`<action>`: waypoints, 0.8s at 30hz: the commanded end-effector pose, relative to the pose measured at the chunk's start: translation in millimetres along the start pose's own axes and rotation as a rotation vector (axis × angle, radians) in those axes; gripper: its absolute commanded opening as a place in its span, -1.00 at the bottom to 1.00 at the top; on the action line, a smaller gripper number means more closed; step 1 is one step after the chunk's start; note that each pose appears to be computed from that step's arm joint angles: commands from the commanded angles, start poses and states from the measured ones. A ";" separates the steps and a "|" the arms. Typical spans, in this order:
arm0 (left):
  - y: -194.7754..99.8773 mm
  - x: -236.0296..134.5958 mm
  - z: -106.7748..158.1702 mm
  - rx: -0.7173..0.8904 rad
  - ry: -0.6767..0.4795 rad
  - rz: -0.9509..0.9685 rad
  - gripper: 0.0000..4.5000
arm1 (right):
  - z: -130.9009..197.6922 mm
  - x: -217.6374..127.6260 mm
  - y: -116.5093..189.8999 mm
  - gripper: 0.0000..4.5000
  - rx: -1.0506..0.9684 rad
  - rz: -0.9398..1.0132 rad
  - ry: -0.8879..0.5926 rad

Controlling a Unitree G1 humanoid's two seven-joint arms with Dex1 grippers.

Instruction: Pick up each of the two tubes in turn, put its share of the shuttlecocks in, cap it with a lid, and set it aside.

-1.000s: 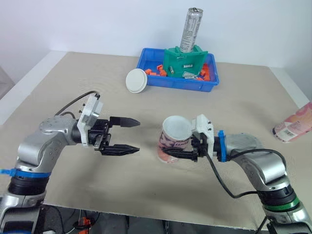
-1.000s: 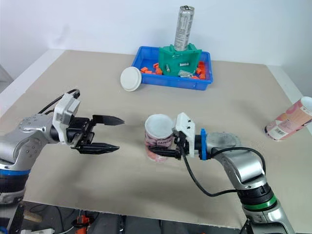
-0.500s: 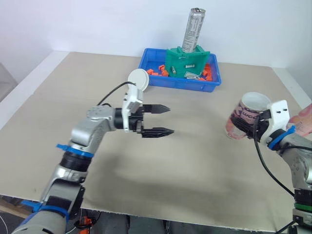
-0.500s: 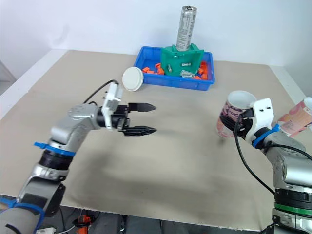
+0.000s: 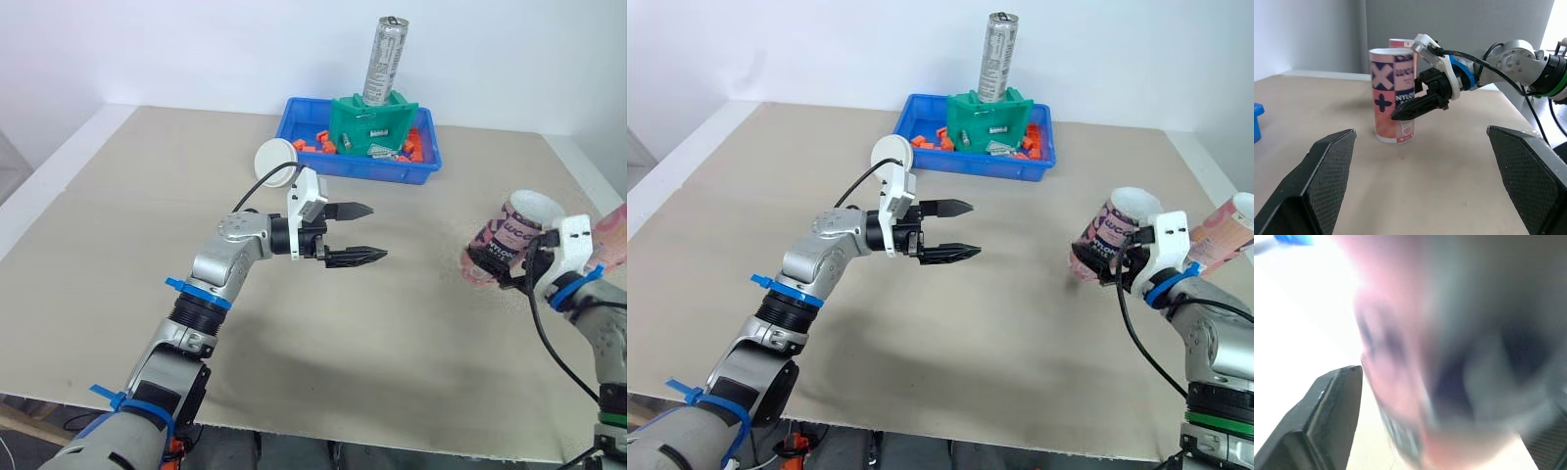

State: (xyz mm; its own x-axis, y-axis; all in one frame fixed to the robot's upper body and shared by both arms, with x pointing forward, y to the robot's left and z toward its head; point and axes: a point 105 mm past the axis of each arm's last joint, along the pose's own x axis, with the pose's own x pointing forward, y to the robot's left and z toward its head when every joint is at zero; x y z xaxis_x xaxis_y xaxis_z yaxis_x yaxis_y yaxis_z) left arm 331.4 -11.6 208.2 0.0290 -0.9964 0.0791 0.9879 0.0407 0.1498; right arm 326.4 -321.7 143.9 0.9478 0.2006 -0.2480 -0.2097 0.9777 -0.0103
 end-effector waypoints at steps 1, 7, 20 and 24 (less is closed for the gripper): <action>0.1 -4.0 10.1 0.056 -0.014 -0.003 1.00 | 5.3 -10.3 -19.6 0.98 -0.029 -0.077 0.019; -1.9 -10.6 9.2 0.052 -0.008 -0.004 1.00 | 6.2 -26.0 -11.5 0.98 -0.102 0.004 0.054; -15.6 -79.9 -1.9 -0.049 0.111 0.110 1.00 | -1.7 -61.4 28.1 0.98 -0.159 0.237 0.079; -16.9 -111.8 -18.2 -0.095 0.182 0.243 1.00 | -10.6 -61.0 36.9 0.98 -0.131 0.252 0.049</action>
State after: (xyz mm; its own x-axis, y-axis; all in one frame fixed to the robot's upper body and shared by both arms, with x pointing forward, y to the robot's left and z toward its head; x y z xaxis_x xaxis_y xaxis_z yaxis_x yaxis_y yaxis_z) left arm 314.7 87.0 170.8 0.2335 -0.9686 -0.0851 0.9724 0.2325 0.0215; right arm 260.6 -302.2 138.4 0.8389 0.4169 -0.3499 -0.4590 0.8874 -0.0435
